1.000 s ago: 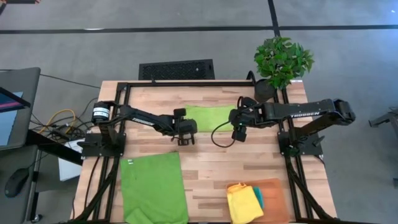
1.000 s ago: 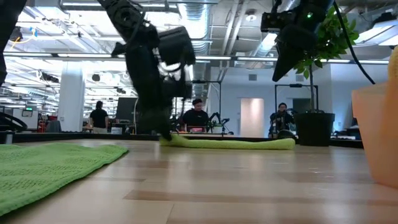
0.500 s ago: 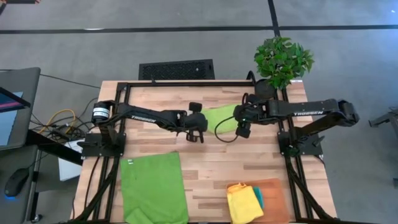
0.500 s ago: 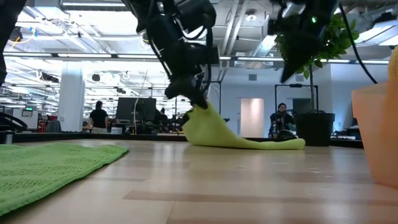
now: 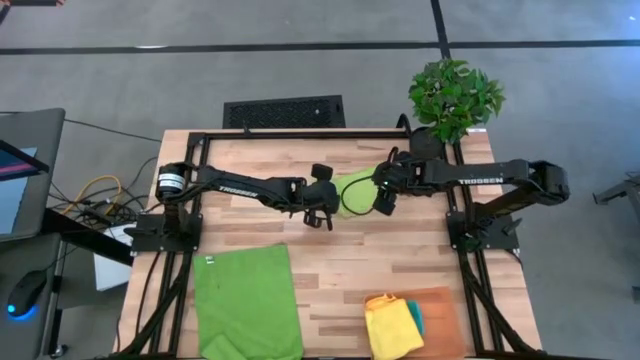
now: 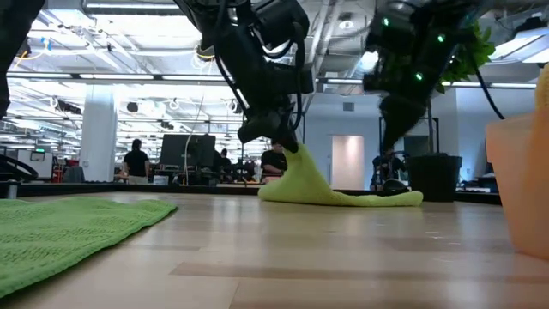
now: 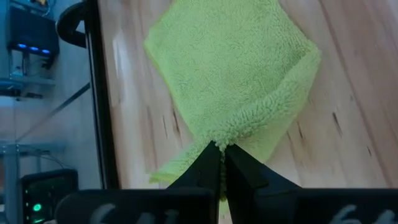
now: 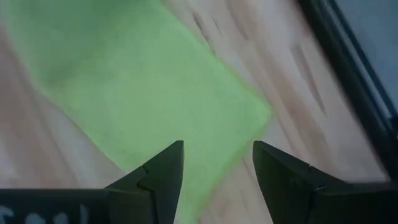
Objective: Fold microfiber towels
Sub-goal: Fold the light green microfiber towel, then put the folded light green microfiber towel into the orange bin
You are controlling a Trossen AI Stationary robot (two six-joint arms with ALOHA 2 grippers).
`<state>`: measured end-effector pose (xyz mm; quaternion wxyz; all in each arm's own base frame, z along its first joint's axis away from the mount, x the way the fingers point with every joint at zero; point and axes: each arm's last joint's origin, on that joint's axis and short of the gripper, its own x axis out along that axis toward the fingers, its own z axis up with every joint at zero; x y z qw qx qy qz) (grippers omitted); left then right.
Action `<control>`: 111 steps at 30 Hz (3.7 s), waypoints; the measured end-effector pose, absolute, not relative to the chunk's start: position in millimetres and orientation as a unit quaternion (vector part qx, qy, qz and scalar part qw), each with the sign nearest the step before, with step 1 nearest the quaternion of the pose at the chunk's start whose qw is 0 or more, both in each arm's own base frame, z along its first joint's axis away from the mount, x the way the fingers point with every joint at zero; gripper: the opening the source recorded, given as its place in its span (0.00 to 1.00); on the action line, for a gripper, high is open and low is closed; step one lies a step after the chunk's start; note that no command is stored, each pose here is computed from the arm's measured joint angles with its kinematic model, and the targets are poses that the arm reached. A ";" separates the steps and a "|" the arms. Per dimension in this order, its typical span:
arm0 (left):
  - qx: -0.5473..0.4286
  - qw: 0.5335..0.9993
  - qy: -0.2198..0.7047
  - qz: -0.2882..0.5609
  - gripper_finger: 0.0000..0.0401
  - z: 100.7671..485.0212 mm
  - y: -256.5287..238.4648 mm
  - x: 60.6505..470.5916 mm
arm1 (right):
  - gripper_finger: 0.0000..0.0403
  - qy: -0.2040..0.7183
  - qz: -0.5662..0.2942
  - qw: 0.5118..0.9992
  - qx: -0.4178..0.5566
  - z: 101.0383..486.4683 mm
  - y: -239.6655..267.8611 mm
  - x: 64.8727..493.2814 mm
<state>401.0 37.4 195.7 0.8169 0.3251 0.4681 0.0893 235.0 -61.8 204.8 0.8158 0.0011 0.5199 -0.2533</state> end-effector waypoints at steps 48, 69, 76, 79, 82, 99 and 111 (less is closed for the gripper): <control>0.342 0.826 0.446 0.054 0.00 213.1 32.6 411.6 | 0.54 0.485 -0.238 0.840 -0.040 229.4 -29.6 248.9; 0.369 0.846 0.373 0.090 0.00 175.6 64.0 477.9 | 0.54 0.430 -0.252 0.866 -0.035 266.5 -18.3 215.8; 0.373 0.836 0.392 0.093 0.01 160.7 66.7 496.5 | 0.54 0.441 -0.250 0.861 -0.038 263.3 -17.3 216.6; 0.355 0.849 0.376 0.108 0.02 169.1 66.5 501.9 | 0.54 0.444 -0.250 0.860 -0.039 262.7 -17.4 216.4; 0.353 0.850 0.377 0.108 0.02 168.7 66.2 502.0 | 0.54 0.444 -0.250 0.859 -0.039 262.7 -17.3 216.3; 0.346 0.848 0.378 0.134 0.37 169.0 55.4 502.7 | 0.54 0.443 -0.250 0.860 -0.038 263.3 -17.3 215.8; 0.176 0.852 0.493 -0.016 0.39 200.7 36.1 458.7 | 0.54 0.454 -0.250 0.855 -0.041 262.2 -17.3 213.7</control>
